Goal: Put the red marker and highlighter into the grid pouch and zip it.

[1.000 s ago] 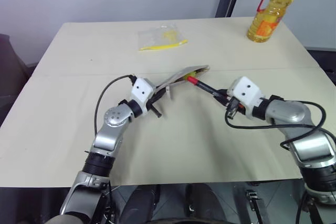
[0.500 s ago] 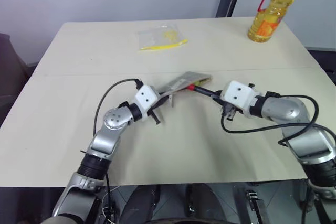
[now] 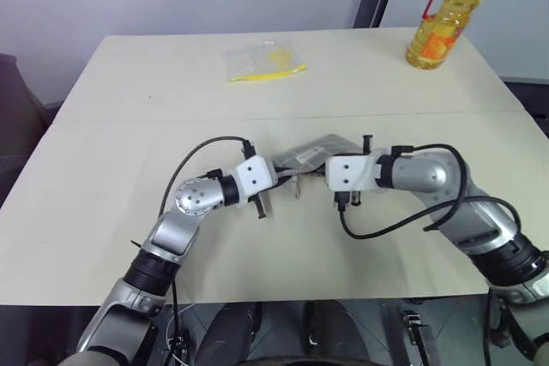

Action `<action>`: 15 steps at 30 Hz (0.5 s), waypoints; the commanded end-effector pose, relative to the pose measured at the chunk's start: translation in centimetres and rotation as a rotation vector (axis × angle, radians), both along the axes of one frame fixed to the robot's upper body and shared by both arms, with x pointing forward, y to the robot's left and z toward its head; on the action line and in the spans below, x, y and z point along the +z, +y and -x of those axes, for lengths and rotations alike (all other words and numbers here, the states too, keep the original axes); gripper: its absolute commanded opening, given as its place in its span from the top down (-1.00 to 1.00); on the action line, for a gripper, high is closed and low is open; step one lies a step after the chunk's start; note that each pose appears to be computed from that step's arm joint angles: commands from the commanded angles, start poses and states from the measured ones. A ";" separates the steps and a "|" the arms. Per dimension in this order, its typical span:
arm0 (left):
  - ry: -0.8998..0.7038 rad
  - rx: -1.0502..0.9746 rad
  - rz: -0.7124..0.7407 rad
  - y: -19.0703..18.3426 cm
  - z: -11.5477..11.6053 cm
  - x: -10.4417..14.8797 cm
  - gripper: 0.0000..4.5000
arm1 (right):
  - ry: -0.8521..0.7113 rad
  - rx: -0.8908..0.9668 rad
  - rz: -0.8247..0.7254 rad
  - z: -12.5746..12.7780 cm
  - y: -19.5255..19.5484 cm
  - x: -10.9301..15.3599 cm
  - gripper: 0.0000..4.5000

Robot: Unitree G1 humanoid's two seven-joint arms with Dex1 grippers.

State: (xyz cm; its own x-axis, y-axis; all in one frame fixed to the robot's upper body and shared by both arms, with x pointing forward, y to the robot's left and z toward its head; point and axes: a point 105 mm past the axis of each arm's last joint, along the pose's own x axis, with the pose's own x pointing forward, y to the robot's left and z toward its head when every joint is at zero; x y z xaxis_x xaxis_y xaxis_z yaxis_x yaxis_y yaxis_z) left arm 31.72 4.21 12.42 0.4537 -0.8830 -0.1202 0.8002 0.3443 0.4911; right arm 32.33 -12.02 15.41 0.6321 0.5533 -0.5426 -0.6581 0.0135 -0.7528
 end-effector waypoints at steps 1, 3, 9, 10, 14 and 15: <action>-0.031 0.009 0.051 0.0 0.0 1.7 1.00 | -0.067 -0.027 -0.061 -0.3 -0.6 2.7 -0.26; 0.012 0.047 0.113 0.3 -0.5 2.2 1.00 | -0.052 -0.063 -0.159 -0.2 -1.1 3.9 -0.44; 0.213 0.179 0.377 1.1 -2.6 3.9 1.00 | 0.081 -0.178 -0.542 0.8 -3.4 7.2 -0.44; 0.248 0.193 0.421 1.1 -3.0 4.2 1.00 | 0.128 -0.179 -0.581 1.4 -3.4 6.8 -0.44; 0.322 0.194 0.511 0.6 -3.5 5.0 1.00 | 0.224 -0.181 -0.666 2.4 -2.2 5.3 -0.44; 0.339 0.185 0.526 0.4 -3.6 5.2 1.00 | 0.244 -0.192 -0.713 2.2 -1.3 4.8 -0.44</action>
